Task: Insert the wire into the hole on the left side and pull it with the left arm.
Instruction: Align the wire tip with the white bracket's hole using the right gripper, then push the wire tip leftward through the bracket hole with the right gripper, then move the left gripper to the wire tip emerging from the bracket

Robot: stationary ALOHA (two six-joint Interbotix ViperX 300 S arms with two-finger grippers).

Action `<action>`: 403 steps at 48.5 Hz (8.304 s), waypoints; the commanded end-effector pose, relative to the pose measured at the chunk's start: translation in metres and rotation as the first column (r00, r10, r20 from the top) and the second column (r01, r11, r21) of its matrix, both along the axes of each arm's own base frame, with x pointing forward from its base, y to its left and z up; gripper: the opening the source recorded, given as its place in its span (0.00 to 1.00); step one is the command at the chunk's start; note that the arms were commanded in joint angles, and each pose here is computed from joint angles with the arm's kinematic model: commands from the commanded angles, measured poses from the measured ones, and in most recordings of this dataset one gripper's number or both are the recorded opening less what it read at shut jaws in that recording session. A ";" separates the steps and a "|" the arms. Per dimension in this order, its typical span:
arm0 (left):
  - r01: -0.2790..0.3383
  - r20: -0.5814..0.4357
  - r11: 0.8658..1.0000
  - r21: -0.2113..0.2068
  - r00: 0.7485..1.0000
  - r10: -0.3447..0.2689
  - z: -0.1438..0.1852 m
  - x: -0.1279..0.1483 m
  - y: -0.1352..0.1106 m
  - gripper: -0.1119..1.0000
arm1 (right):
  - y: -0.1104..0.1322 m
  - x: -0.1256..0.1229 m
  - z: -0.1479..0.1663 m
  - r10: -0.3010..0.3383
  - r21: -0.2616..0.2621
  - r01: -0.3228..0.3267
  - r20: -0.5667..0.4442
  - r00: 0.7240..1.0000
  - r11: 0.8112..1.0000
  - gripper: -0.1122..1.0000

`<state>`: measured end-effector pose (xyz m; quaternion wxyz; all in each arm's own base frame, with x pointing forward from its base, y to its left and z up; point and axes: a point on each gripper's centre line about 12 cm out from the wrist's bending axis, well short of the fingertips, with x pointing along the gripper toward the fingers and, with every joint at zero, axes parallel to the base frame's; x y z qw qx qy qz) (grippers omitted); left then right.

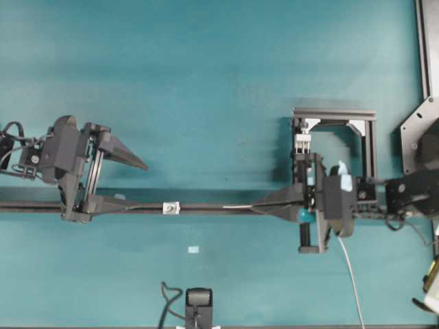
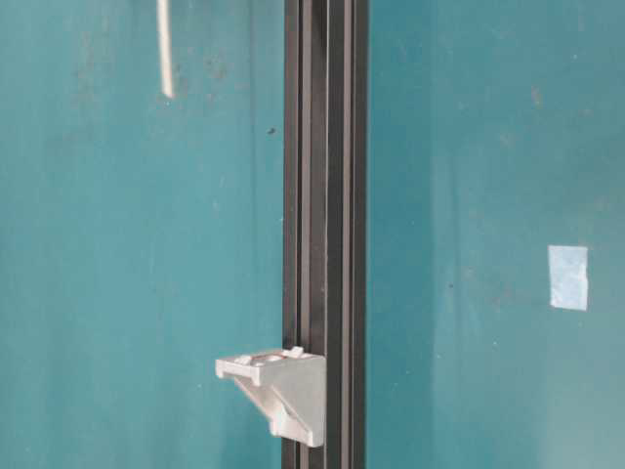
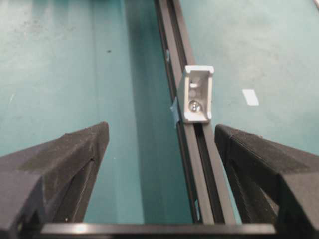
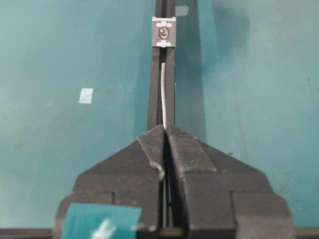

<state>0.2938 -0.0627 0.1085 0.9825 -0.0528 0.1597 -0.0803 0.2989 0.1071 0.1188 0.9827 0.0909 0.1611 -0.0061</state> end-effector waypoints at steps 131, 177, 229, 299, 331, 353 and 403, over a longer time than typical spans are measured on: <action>0.042 -0.003 0.999 0.006 0.999 -0.042 -0.023 0.010 -0.016 0.80 | 0.006 0.050 -0.036 -0.088 -0.045 0.090 0.034 0.996 0.995 0.12; 0.042 -0.002 0.999 0.006 0.999 -0.042 -0.022 0.010 -0.016 0.80 | 0.004 0.065 -0.036 -0.070 -0.059 0.072 0.047 0.996 0.996 0.12; 0.041 0.004 0.999 0.006 0.999 -0.041 -0.020 0.010 -0.016 0.80 | -0.004 0.087 -0.038 -0.091 -0.069 0.093 0.026 0.995 0.993 0.12; 0.042 -0.004 0.999 0.005 0.999 -0.042 -0.018 0.008 -0.016 0.80 | -0.004 0.119 -0.021 -0.050 -0.080 0.052 0.030 0.998 0.995 0.12; 0.044 0.029 0.999 -0.004 0.999 -0.043 -0.006 0.011 -0.017 0.79 | -0.002 0.122 -0.020 -0.038 -0.077 0.040 0.024 0.999 0.996 0.12; 0.044 0.003 0.999 -0.007 0.999 -0.044 -0.002 0.018 -0.019 0.79 | -0.002 0.122 -0.019 -0.038 -0.078 0.040 0.027 0.999 0.996 0.12; 0.061 0.011 0.998 -0.009 0.998 -0.060 0.001 0.020 -0.026 0.79 | -0.003 0.124 -0.004 -0.037 -0.077 0.041 0.058 0.998 0.996 0.12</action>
